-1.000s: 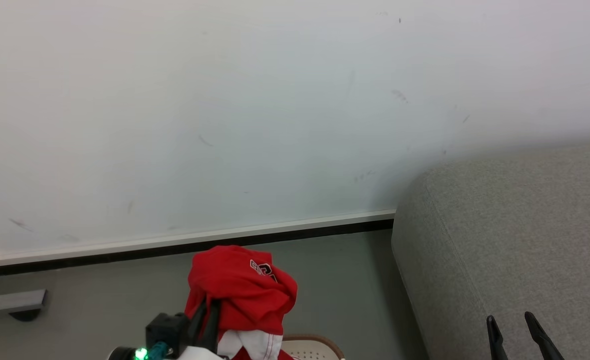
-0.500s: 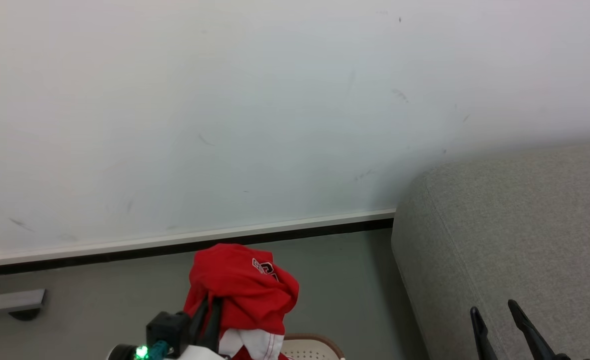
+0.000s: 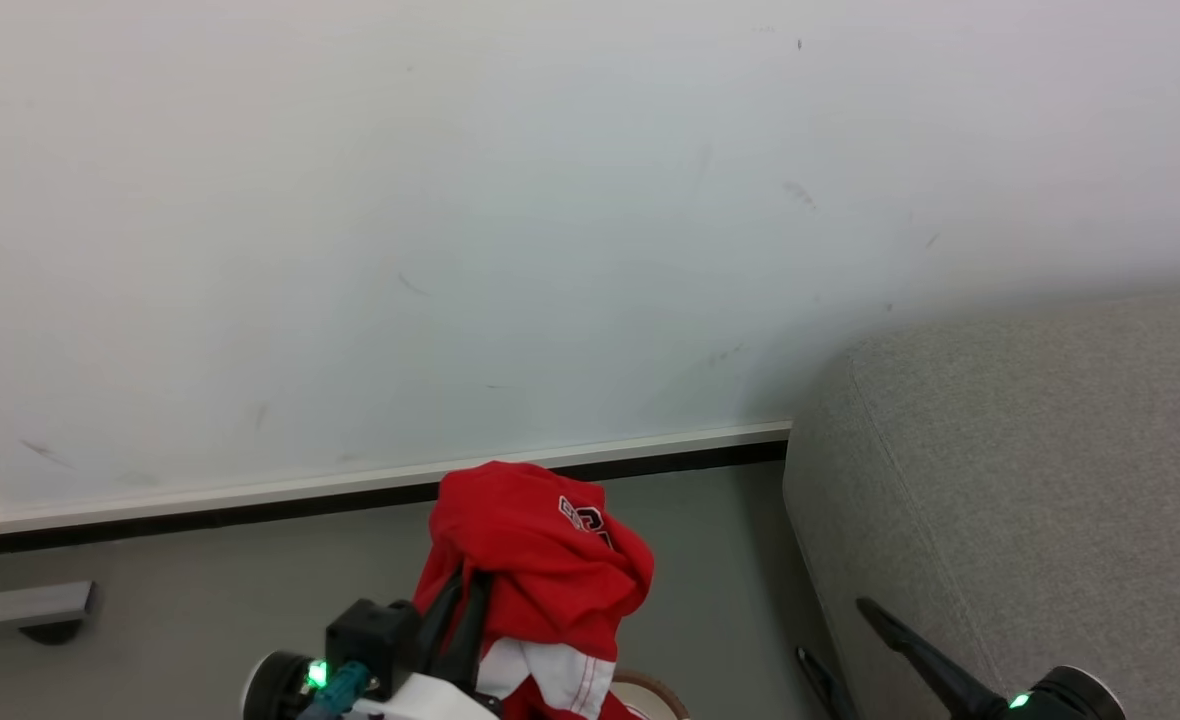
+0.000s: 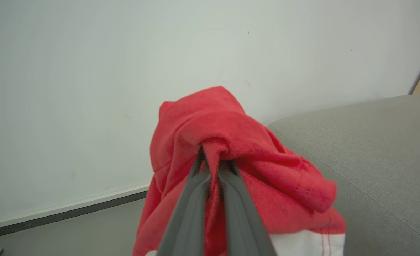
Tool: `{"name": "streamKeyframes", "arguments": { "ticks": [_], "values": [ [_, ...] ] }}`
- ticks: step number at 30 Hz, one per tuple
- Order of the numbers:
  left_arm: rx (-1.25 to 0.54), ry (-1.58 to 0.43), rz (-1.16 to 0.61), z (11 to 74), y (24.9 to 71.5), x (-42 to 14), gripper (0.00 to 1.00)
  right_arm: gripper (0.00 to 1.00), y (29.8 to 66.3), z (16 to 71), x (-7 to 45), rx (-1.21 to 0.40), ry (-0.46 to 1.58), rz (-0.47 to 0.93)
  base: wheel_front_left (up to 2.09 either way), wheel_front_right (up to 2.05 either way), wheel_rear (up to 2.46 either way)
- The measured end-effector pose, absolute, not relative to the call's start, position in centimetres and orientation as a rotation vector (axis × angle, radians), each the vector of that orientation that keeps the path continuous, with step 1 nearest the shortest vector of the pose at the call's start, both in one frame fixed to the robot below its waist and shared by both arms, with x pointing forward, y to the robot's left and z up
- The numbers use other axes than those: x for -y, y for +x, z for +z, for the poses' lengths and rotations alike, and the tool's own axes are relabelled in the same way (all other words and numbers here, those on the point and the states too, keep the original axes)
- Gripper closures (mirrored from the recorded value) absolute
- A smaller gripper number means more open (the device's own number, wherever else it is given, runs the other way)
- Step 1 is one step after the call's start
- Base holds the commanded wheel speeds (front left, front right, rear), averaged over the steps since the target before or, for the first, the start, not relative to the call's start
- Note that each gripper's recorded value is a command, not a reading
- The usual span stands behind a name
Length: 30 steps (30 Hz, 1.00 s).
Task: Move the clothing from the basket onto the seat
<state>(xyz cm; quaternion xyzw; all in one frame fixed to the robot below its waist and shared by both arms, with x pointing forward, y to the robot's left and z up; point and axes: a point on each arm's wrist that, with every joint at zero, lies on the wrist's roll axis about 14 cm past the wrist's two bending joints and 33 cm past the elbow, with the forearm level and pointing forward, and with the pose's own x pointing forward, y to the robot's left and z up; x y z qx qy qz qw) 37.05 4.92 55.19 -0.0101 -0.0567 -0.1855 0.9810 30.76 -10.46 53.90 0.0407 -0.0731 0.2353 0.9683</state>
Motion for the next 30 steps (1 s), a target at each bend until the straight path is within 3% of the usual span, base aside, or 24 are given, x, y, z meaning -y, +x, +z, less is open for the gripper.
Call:
{"name": "streamKeyframes", "arguments": {
  "ticks": [13, 30],
  "values": [
    [0.119, -0.034, -0.524, 56.4, 35.2, -0.7, 1.00, 0.00, 30.0, 54.5, 4.9, 0.120, 0.072, 0.711, 0.00, 0.00, 0.00],
    [0.100, -0.152, -0.757, 58.3, 32.0, 4.3, 1.00, 0.00, 30.3, 52.0, 4.5, 0.025, 0.059, 0.742, 0.00, 0.00, 0.00]
  ]
}}
